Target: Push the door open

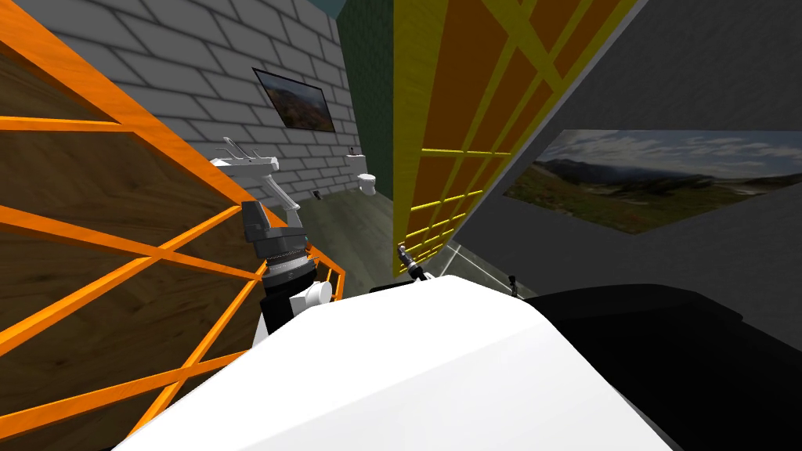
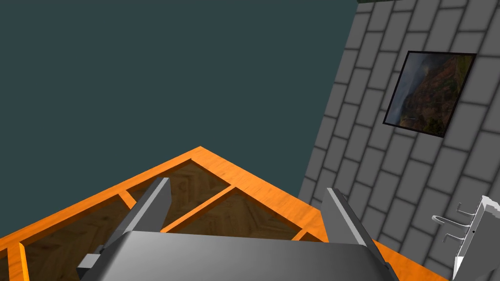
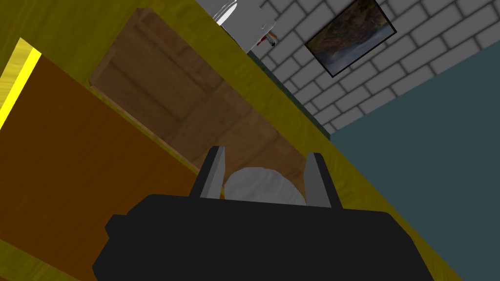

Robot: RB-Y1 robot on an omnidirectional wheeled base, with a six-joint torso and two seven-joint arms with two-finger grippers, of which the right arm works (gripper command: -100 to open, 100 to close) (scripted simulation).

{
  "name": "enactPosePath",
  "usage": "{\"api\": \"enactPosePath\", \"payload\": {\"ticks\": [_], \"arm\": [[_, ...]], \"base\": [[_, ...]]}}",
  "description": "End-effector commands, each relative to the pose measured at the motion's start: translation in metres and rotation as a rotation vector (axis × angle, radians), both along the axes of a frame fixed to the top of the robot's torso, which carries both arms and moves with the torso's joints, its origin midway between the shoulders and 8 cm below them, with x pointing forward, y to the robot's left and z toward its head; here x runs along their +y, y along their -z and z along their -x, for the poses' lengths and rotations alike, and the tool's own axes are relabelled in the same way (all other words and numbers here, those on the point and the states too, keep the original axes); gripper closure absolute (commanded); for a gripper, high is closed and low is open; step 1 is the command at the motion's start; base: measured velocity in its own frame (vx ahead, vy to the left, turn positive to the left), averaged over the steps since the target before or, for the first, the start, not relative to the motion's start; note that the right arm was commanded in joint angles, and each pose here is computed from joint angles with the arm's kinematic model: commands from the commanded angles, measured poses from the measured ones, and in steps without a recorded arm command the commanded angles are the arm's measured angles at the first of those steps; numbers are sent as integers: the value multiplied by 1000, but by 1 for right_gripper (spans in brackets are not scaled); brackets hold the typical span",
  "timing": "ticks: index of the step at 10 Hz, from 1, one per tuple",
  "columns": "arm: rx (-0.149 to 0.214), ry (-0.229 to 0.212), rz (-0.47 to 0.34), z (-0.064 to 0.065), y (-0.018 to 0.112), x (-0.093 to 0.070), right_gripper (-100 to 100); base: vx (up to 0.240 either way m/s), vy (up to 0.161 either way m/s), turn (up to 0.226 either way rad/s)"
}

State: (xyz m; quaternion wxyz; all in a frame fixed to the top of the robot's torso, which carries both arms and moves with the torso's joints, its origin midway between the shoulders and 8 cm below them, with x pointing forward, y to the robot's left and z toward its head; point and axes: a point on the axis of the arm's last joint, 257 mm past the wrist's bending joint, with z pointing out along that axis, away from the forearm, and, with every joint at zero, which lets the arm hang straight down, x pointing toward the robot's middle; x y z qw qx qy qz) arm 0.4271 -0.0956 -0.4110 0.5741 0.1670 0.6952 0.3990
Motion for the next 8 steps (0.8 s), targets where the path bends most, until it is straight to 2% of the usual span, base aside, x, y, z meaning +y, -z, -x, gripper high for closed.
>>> {"api": "enactPosePath", "payload": {"ticks": [1,2,3,8], "arm": [[-41,36,0,-13,-11,-23,100],[-41,36,0,-13,-11,-23,100],[6,11,-33,-3,1,-5,100],[39,59,-158,-8,-3,-22,100]], "base": [[17,-1,24],[-6,-6,-9],[13,37,82],[47,27,41]]}}
